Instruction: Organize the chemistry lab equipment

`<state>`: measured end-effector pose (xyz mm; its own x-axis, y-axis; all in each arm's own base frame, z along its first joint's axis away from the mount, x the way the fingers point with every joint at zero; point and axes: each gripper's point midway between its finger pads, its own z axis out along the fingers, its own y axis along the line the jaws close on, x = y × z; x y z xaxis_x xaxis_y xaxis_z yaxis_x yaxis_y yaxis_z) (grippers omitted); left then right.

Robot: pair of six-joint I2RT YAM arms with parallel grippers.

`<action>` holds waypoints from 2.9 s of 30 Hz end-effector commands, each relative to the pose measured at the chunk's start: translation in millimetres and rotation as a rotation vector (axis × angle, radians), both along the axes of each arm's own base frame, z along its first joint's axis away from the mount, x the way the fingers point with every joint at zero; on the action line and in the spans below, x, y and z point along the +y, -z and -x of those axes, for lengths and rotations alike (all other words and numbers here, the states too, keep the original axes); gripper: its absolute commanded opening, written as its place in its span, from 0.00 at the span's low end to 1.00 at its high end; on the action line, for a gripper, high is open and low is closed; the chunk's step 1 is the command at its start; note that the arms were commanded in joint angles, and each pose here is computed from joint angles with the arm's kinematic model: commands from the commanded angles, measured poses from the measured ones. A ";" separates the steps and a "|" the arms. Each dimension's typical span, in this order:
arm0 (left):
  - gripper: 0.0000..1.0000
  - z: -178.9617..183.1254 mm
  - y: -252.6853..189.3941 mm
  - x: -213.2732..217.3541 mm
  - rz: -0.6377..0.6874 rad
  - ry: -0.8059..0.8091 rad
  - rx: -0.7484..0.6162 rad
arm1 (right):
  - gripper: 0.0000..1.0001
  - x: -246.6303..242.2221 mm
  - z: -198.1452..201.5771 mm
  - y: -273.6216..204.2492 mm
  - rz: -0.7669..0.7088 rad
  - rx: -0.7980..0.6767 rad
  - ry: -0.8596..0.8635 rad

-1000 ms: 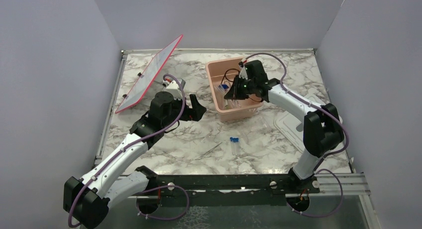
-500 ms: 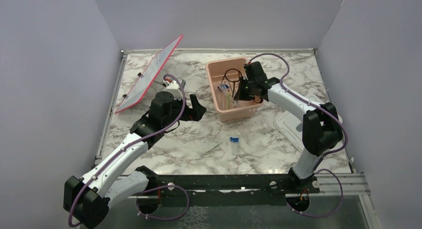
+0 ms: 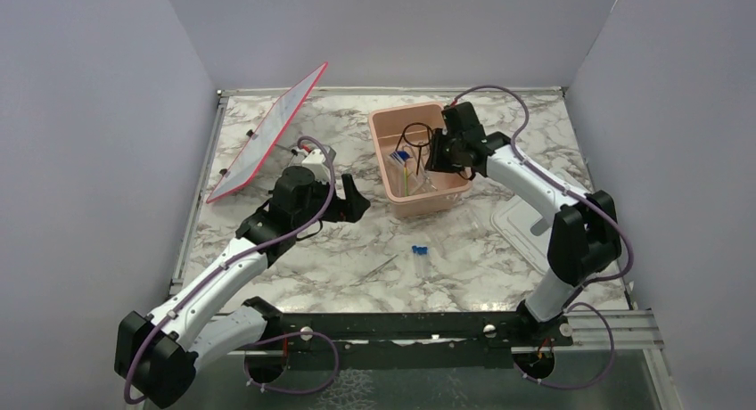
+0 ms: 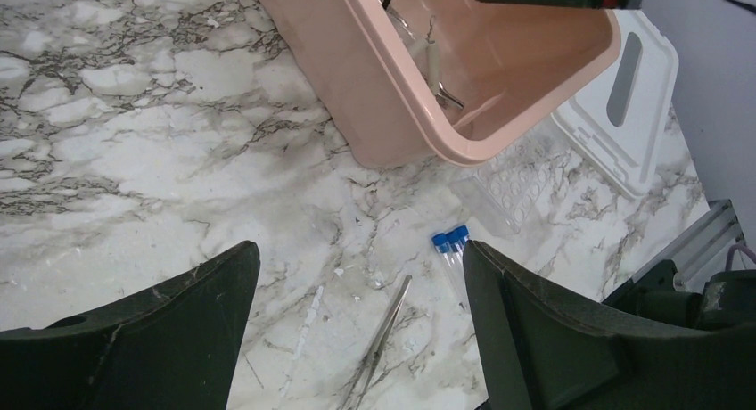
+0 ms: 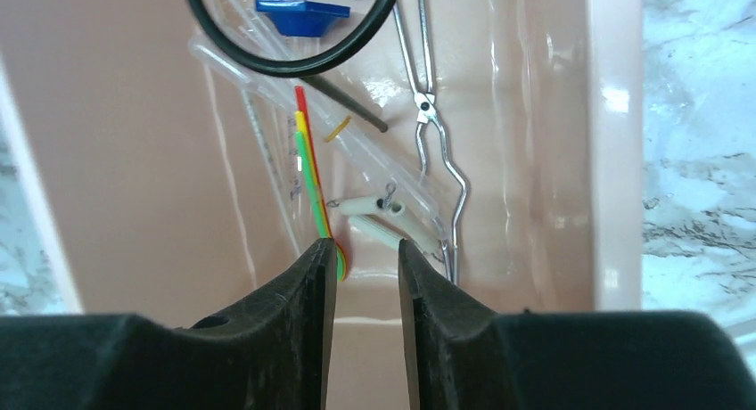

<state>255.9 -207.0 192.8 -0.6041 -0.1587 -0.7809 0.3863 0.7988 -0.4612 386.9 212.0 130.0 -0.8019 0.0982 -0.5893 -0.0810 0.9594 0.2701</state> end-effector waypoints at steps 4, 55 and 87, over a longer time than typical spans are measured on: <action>0.80 19.2 32.3 -10.7 0.004 0.056 0.125 | 0.39 6.2 22.7 -76.4 -0.124 -0.149 -0.085; 0.00 106.0 84.8 -80.9 -0.415 0.456 0.221 | 0.40 -30.6 123.4 -75.4 -0.332 -0.243 -0.026; 0.00 -145.1 -40.5 -108.1 -0.146 -0.435 -0.036 | 0.40 -44.5 135.3 -87.2 -0.374 -0.272 0.058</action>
